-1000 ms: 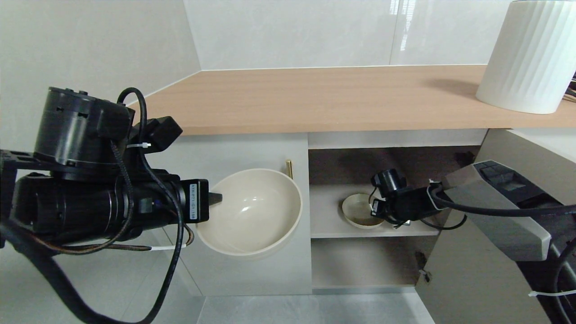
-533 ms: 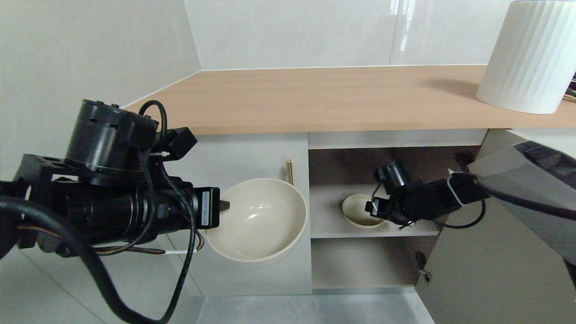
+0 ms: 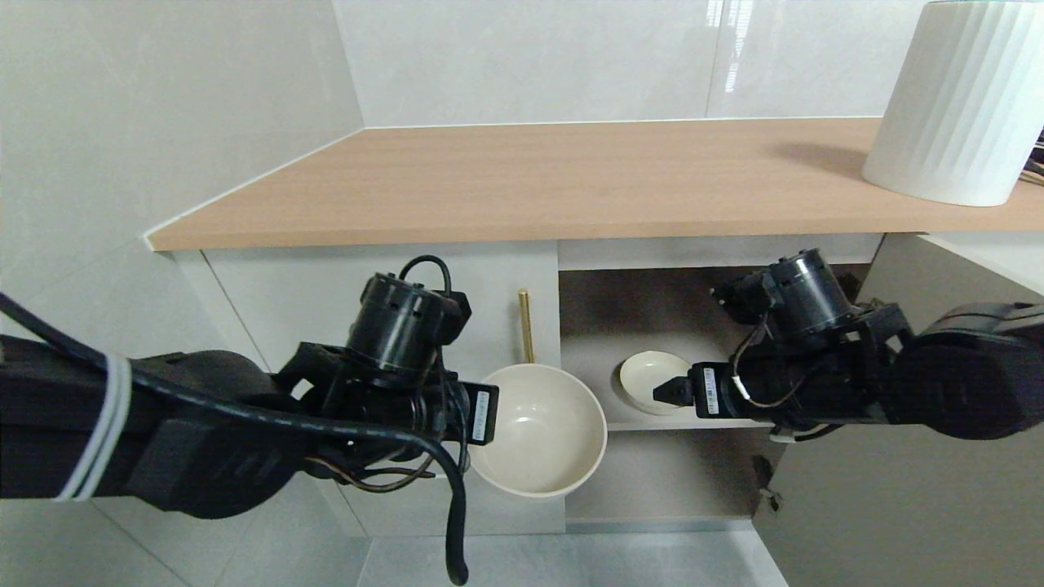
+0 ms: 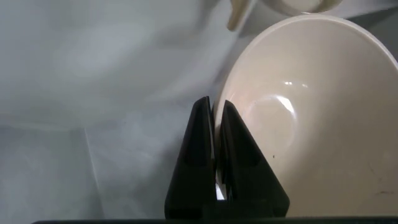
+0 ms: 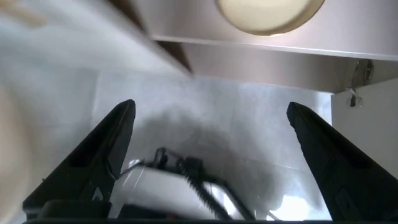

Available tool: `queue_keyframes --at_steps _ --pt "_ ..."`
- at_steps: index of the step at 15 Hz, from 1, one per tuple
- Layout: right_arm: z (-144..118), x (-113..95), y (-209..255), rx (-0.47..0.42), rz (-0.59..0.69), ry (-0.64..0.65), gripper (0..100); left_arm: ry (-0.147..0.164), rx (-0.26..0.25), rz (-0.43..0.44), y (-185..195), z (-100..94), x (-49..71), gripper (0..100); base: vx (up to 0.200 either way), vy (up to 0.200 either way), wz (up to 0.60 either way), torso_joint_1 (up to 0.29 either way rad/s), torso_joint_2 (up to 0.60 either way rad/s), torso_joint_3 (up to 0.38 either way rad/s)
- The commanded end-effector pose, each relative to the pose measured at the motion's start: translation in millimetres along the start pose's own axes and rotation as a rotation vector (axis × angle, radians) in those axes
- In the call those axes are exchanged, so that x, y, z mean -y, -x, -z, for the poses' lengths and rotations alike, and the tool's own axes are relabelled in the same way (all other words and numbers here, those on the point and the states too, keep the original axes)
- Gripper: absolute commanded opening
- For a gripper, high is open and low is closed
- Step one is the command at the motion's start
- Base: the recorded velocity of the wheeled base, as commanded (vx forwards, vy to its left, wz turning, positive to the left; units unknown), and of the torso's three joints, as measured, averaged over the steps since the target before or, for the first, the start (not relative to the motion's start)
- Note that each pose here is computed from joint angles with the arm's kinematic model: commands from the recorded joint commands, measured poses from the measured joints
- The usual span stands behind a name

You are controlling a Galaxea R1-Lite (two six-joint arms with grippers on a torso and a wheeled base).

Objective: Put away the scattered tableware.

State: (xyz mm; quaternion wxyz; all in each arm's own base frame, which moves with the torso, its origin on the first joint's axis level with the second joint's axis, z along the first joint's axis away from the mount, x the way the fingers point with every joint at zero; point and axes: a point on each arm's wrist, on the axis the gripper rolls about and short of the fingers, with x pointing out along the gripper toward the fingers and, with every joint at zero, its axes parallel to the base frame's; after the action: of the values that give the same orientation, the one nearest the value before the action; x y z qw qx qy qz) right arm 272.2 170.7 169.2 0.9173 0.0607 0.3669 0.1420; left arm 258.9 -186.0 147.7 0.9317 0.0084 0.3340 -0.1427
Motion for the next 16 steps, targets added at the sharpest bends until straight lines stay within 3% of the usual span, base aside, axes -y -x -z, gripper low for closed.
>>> queue_keyframes --at_steps 1,2,5,10,16 --pt "-2.3 -9.7 51.6 0.046 -0.098 0.026 100 -0.044 -0.079 -0.007 -23.5 20.5 10.9 0 0.0 0.0 0.0 0.0 0.0 0.0" --pt "4.4 -18.2 61.3 0.011 -0.148 0.054 100 -0.056 -0.09 0.006 -27.0 24.6 18.3 0 0.0 0.0 0.0 0.0 0.0 0.0" --pt "18.2 -29.8 50.8 -0.075 -0.144 0.097 100 -0.083 -0.085 0.042 -25.3 29.3 33.6 0 0.0 0.0 0.0 0.0 0.0 0.0" --pt "32.5 -35.6 6.1 -0.186 -0.097 0.109 100 -0.072 -0.058 0.067 -12.2 28.0 43.5 0 0.0 0.0 0.0 0.0 0.0 0.0" --pt "37.2 -37.1 -7.2 -0.206 -0.09 0.11 100 -0.069 -0.04 0.069 -6.3 25.3 43.9 0 0.0 0.0 0.0 0.0 0.0 0.0"
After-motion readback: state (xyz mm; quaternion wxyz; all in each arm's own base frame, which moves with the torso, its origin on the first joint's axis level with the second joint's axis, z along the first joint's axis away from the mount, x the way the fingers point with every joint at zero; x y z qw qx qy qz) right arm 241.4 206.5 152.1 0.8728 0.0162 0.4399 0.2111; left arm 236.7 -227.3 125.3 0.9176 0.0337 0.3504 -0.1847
